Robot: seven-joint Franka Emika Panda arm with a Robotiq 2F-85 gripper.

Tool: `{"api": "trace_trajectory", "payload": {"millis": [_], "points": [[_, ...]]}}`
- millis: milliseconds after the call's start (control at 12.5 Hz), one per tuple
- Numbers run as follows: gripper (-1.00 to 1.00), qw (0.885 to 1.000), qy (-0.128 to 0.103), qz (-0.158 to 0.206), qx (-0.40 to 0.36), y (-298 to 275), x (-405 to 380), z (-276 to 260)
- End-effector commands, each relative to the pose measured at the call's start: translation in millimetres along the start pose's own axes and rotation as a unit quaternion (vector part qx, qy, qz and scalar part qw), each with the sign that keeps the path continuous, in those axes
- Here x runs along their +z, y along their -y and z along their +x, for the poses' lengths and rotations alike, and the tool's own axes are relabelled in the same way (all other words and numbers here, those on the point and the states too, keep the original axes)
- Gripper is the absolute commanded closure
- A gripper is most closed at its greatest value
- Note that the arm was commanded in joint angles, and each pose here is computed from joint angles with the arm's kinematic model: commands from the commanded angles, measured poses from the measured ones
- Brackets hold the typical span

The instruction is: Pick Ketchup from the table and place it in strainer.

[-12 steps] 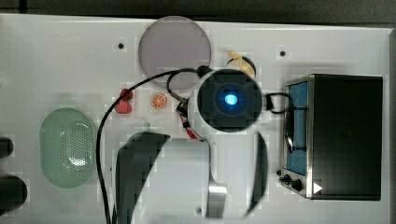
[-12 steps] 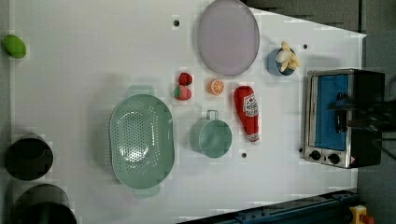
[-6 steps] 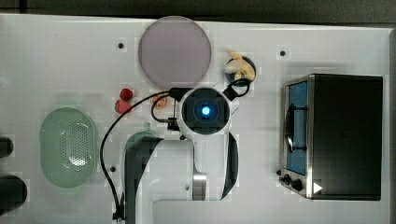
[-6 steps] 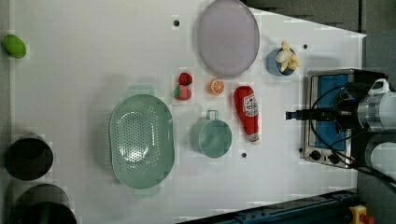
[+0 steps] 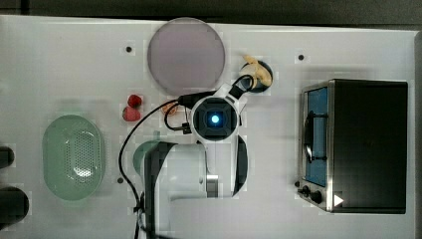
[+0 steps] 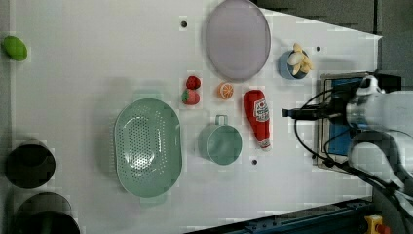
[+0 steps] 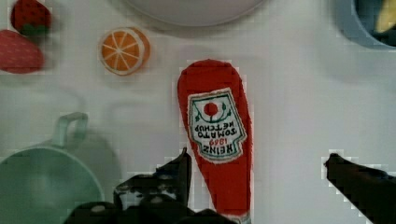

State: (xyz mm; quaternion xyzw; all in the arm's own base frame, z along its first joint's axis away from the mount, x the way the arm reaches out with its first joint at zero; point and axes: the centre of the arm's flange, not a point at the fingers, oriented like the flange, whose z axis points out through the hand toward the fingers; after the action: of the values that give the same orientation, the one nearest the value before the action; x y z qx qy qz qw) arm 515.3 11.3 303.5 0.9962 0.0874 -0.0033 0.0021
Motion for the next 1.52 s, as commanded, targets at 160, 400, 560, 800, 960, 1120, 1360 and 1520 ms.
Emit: {"api": "trace_trajectory", "payload": {"millis": [160, 400, 560, 800, 960, 1120, 1360, 1520], "points": [[-1.00, 0.999, 0.034, 0.003, -0.040, -2, 62, -7], [-1.00, 0.998, 0.038, 0.010, -0.041, 0, 95, -9], [-1.00, 0.999, 0.029, 0.013, -0.040, 1, 115, -10], [-1.00, 0.999, 0.022, 0.017, -0.040, 3, 137, -14], [-0.92, 0.999, 0.024, 0.019, -0.038, 3, 147, -17], [-0.43, 0.999, 0.018, 0.019, -0.035, 3, 149, -18], [-0.18, 0.999, 0.000, 0.013, -0.034, 0, 131, -11], [-0.18, 0.999, -0.022, 0.003, -0.032, -5, 99, -3]]}}
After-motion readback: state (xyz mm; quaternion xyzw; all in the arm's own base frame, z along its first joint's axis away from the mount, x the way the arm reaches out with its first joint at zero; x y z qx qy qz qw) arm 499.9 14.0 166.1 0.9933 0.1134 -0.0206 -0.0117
